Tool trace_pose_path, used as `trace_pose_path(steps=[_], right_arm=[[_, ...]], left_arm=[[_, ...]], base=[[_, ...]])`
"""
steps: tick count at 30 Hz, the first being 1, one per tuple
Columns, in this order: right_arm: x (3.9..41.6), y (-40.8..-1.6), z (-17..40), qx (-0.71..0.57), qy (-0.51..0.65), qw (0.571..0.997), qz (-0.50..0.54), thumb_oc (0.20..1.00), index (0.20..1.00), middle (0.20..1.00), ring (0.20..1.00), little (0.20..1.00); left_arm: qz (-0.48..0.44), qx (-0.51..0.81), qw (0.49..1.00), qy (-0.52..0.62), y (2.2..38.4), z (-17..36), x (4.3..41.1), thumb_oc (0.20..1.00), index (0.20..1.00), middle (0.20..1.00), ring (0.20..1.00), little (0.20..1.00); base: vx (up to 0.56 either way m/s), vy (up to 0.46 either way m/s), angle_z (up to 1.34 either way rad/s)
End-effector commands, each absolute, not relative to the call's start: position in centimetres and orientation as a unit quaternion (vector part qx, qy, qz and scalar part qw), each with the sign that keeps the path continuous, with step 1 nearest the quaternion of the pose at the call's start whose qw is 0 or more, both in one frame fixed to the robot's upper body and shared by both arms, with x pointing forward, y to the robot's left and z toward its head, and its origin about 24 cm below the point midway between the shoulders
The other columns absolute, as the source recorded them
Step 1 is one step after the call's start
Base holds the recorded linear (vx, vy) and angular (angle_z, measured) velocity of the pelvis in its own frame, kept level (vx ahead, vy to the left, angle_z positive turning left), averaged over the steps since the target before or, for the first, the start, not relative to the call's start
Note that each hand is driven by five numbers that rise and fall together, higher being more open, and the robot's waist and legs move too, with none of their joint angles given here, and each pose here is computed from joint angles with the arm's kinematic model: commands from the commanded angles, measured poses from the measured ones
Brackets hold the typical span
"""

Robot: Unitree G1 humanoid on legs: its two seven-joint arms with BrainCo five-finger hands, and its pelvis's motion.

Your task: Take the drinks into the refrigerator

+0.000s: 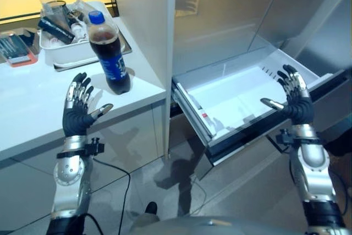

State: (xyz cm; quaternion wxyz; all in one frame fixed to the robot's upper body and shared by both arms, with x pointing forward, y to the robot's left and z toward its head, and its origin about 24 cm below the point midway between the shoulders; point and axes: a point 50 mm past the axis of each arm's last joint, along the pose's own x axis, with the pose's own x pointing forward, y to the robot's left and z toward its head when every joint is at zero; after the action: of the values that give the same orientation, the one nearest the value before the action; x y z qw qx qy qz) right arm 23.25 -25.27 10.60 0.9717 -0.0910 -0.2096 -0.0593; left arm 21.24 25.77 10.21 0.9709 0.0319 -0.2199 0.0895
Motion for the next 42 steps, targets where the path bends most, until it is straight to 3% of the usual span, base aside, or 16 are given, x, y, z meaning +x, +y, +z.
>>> trace_pose_path(steps=[1, 17, 27, 42], right_arm=[[23.3, -25.1, 12.5, -0.099, -0.256, 0.96, -0.051, 1.0, 1.0, 1.0, 1.0, 1.0], [23.0, -25.5, 13.3, -0.109, -0.266, 0.957, -0.045, 1.0, 1.0, 1.0, 1.0, 1.0], [23.3, -25.5, 13.7, -0.115, -0.264, 0.957, -0.03, 1.0, 1.0, 1.0, 1.0, 1.0], [23.2, -24.5, 14.3, -0.103, -0.27, 0.957, 0.013, 1.0, 1.0, 1.0, 1.0, 1.0]], left_arm=[[0.084, 0.063, 0.954, -0.281, 25.9, 12.7, 21.4, 1.0, 1.0, 1.0, 1.0, 1.0], [0.133, 0.113, 0.952, -0.249, 28.0, 11.9, 21.0, 1.0, 1.0, 1.0, 1.0, 1.0], [0.193, 0.169, 0.953, -0.16, 30.7, 9.5, 22.7, 1.0, 1.0, 1.0, 1.0, 1.0], [0.244, 0.238, 0.932, -0.123, 32.9, 9.7, 24.3, 1.0, 1.0, 1.0, 1.0, 1.0]], base=[[0.0, 0.014, -0.06], [0.01, 0.008, -0.05], [0.02, 0.011, -0.13], [0.03, 0.009, -0.1]])
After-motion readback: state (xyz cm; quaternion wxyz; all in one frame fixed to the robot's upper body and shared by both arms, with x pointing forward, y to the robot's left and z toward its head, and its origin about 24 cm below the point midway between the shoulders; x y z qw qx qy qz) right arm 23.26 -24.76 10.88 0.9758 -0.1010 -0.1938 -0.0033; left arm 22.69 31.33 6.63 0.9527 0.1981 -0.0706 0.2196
